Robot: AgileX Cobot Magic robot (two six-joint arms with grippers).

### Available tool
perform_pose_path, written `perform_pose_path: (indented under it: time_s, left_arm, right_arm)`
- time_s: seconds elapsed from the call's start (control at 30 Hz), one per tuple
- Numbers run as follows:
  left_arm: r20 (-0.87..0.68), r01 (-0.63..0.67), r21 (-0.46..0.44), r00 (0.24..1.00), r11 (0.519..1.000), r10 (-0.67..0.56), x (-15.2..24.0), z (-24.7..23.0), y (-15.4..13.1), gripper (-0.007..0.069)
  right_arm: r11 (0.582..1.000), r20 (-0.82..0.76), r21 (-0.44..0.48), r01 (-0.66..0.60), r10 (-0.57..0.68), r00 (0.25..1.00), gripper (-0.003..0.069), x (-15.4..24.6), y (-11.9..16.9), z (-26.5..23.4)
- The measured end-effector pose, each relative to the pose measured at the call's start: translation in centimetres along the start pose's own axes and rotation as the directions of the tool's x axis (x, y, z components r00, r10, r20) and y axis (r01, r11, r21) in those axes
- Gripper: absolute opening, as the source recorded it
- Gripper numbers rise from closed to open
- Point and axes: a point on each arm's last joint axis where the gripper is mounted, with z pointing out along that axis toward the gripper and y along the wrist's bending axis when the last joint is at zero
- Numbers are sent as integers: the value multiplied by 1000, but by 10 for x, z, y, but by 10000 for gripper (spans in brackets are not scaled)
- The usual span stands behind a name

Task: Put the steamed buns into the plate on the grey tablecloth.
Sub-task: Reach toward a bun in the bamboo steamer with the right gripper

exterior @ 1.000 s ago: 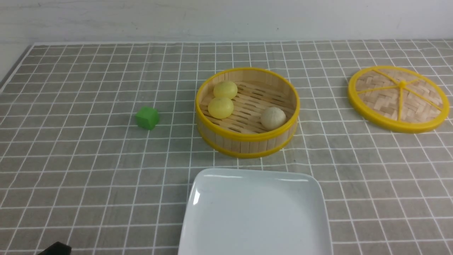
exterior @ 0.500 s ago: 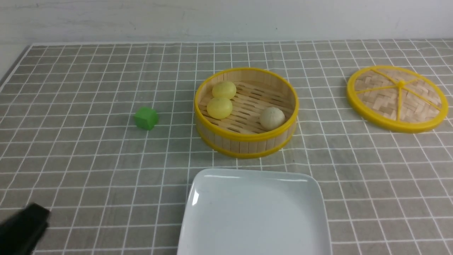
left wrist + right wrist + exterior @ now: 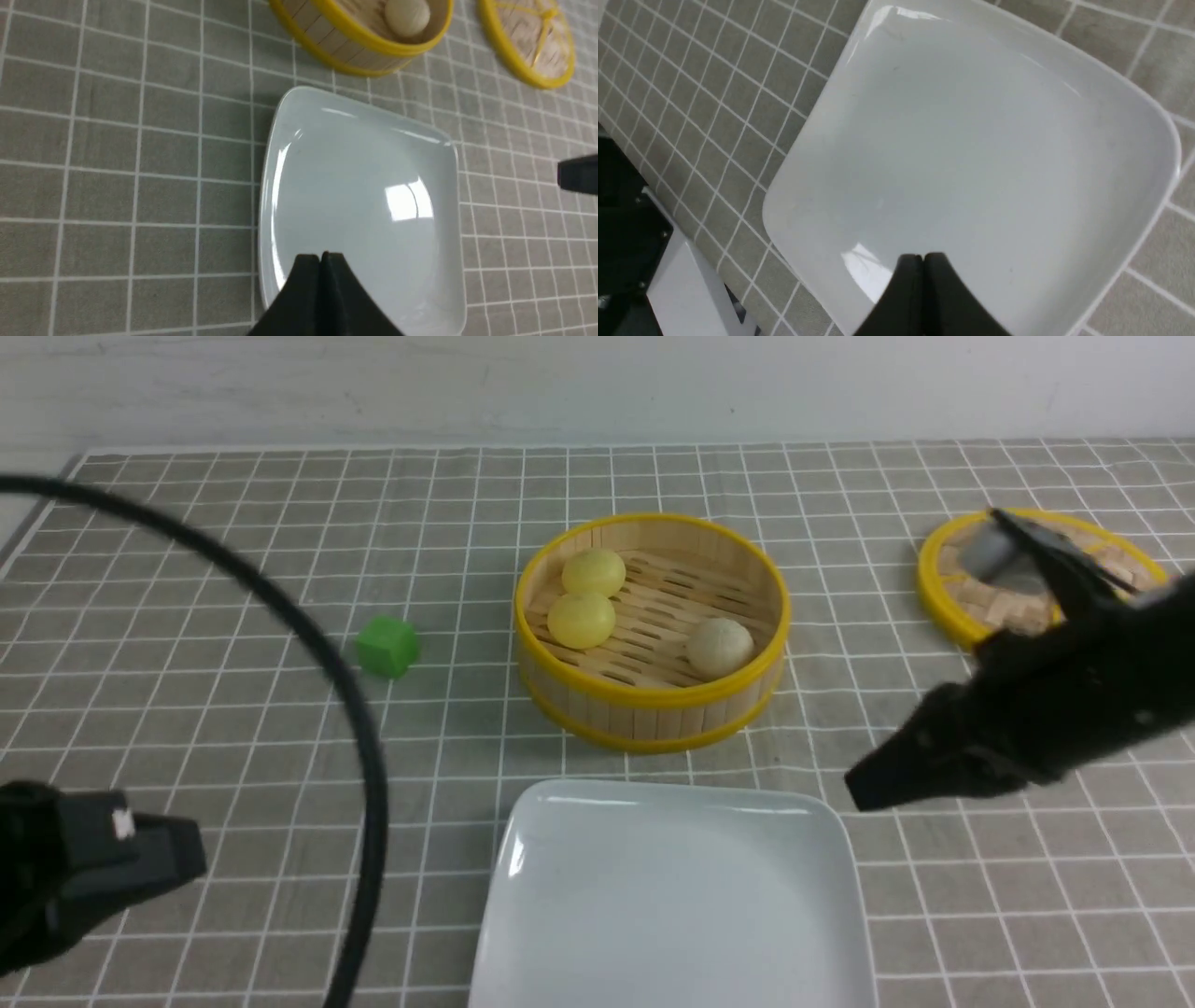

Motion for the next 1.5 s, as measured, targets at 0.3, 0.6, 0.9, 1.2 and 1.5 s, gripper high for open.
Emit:
perform_pose_path:
  time_s: [0.3, 0.6, 0.9, 1.2, 1.5]
  left_arm:
    - [-179, 53, -70, 982, 996, -65, -26, 41, 9, 11]
    - [-187, 55, -76, 980, 996, -68, -28, 44, 10, 29]
    - [-185, 54, -77, 980, 996, -67, -28, 44, 10, 41]
    - [-177, 50, -81, 982, 995, -64, -29, 44, 11, 51]
    - [-176, 12, -113, 984, 993, -32, -29, 44, 14, 61]
  right_arm:
    - [956, -131, 278, 93, -58, 990, 74, -105, -6, 56]
    - [904, -85, 412, 116, -89, 992, 267, -154, -24, 88]
    - [890, -41, 440, 118, -112, 993, 430, -162, -50, 125]
    - [887, -60, 448, 117, -101, 993, 270, -159, -64, 145]
    - [883, -80, 449, 135, -111, 991, 22, -161, -35, 100]
